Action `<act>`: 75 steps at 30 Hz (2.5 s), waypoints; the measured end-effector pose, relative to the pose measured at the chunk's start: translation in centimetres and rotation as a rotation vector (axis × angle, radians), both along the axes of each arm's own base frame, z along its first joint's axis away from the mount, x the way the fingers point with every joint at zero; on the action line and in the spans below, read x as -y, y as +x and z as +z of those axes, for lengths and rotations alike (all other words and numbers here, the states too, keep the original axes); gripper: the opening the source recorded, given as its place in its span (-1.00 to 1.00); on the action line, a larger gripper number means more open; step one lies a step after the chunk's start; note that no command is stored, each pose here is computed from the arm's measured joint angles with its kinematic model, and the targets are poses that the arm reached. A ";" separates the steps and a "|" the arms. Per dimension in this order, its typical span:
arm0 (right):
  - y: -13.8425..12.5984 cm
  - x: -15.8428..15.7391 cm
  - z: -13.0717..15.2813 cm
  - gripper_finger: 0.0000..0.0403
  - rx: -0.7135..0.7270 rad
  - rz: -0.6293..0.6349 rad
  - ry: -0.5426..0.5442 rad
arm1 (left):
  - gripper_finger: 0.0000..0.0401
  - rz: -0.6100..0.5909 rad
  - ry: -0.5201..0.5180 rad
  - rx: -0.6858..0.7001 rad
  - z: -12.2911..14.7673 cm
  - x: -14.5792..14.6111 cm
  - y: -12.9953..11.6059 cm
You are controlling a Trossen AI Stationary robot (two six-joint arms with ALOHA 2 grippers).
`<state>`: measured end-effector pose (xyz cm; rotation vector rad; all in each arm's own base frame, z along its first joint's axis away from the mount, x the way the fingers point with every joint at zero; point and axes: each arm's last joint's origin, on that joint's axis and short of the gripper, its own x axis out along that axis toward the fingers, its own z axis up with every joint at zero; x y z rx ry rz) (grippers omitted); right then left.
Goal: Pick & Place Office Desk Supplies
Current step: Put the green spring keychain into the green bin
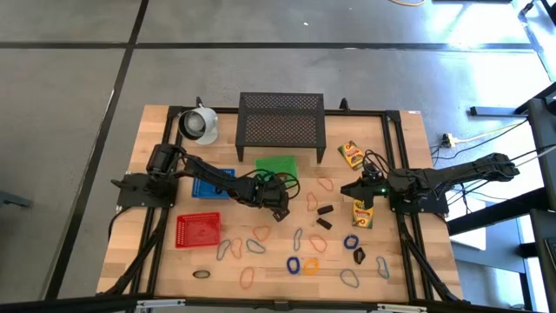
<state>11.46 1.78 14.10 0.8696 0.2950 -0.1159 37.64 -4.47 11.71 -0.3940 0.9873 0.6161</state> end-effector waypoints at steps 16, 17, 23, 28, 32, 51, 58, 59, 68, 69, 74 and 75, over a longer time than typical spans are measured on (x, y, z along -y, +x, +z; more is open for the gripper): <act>0.0 0.0 0.0 -0.32 0.000 0.000 0.000 | -0.95 -0.166 0.002 0.238 7.3 3.5 4.0; 0.0 0.0 0.0 -0.32 0.000 0.000 0.000 | -0.95 -0.178 0.006 0.281 8.2 3.7 4.5; 0.0 0.0 0.0 -0.32 -0.001 0.000 0.000 | -0.95 -0.133 0.071 0.506 15.2 3.8 5.9; 0.0 0.0 0.0 -0.32 0.000 0.001 0.000 | -0.94 -0.093 0.174 0.682 21.2 3.5 6.0; 0.0 0.0 0.0 -0.32 0.000 0.001 0.000 | -0.94 -0.132 0.229 0.813 25.1 3.7 5.3; 0.1 0.1 0.2 -0.32 0.023 -0.037 -0.007 | -0.94 -0.101 0.100 0.387 24.4 -0.9 -0.5; 0.1 0.3 0.5 -0.32 0.064 -0.135 0.026 | -0.94 -0.051 -0.023 0.287 17.1 -4.6 -0.2; 0.1 0.3 0.5 -0.32 0.065 -0.139 0.028 | -0.94 -0.029 -0.030 0.280 15.9 -5.0 -0.3; 0.1 0.3 0.5 -0.32 0.064 -0.138 0.025 | -0.94 0.177 -0.040 0.297 8.7 -7.3 -2.1; 0.1 0.3 0.5 -0.32 0.064 -0.137 0.024 | -0.94 0.190 -0.039 0.291 8.2 -7.4 -2.4; 0.1 0.4 0.5 -0.33 0.062 -0.128 -0.022 | -0.94 0.234 -0.047 0.256 6.1 -7.4 -3.4; 0.1 0.4 0.5 -0.34 0.061 -0.130 -0.034 | -0.94 0.245 -0.052 0.244 5.8 -7.4 -3.6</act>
